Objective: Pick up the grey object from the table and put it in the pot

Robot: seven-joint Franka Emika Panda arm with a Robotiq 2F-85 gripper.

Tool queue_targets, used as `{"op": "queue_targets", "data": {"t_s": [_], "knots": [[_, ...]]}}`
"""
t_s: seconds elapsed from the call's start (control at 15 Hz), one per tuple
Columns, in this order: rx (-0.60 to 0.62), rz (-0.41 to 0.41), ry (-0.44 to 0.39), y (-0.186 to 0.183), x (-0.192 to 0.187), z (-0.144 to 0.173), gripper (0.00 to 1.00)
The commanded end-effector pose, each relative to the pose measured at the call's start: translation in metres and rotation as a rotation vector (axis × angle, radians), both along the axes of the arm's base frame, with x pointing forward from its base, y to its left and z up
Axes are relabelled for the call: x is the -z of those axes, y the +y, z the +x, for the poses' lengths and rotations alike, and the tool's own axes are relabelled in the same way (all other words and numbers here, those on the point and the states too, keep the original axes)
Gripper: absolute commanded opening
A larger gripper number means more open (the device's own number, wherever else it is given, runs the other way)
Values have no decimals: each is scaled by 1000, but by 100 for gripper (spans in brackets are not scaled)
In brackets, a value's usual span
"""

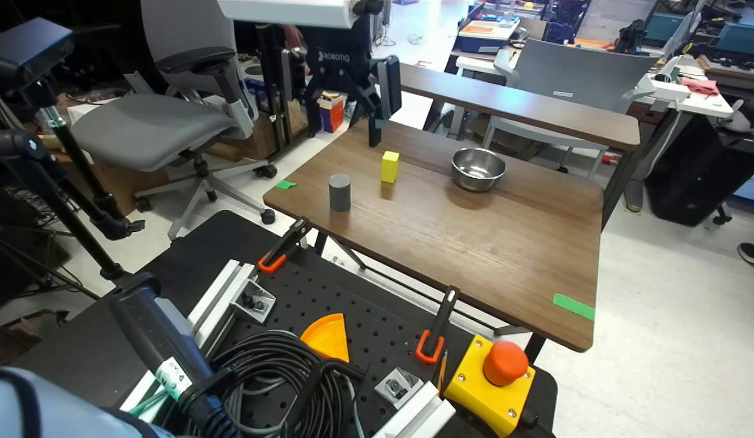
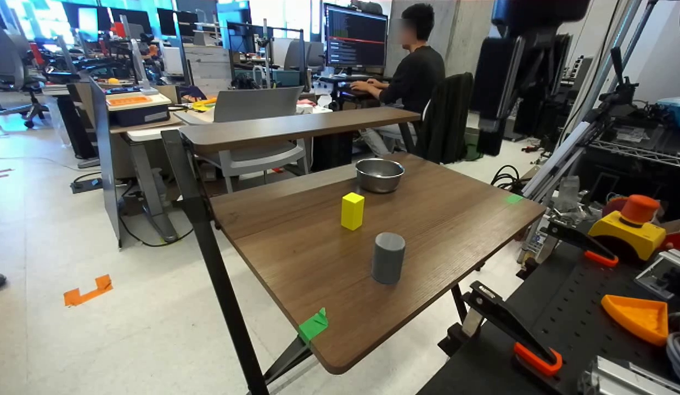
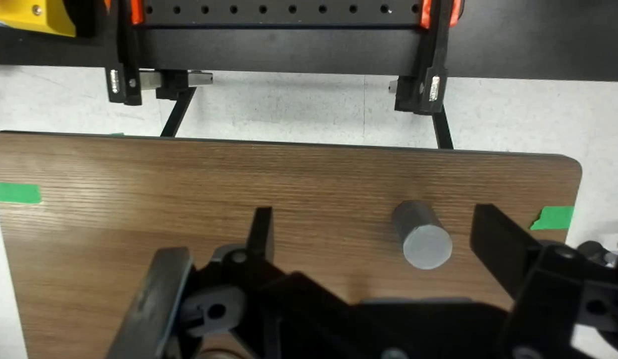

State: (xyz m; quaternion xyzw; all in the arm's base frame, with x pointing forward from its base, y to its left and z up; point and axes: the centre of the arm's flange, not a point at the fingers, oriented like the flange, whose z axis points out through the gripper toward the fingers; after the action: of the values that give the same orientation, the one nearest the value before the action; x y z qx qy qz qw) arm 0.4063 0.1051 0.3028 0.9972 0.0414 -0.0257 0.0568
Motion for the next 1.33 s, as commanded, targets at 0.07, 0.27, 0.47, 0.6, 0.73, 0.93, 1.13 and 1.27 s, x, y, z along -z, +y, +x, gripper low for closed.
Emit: {"op": "queue_targets", "data": {"t_s": [0.07, 0.27, 0.47, 0.6, 0.73, 0.93, 1.13, 1.27], "knots": [[-47, -1, 24, 30, 51, 35, 100], [-67, 54, 30, 42, 73, 52, 100], [-74, 80, 25, 52, 94, 66, 100], [-78, 91, 40, 58, 108, 77, 100], [-78, 89, 54, 64, 122, 85, 100], [-75, 88, 75, 69, 140, 96, 100], [-72, 93, 95, 72, 153, 104, 100], [-69, 88, 100, 72, 159, 107, 99]]}}
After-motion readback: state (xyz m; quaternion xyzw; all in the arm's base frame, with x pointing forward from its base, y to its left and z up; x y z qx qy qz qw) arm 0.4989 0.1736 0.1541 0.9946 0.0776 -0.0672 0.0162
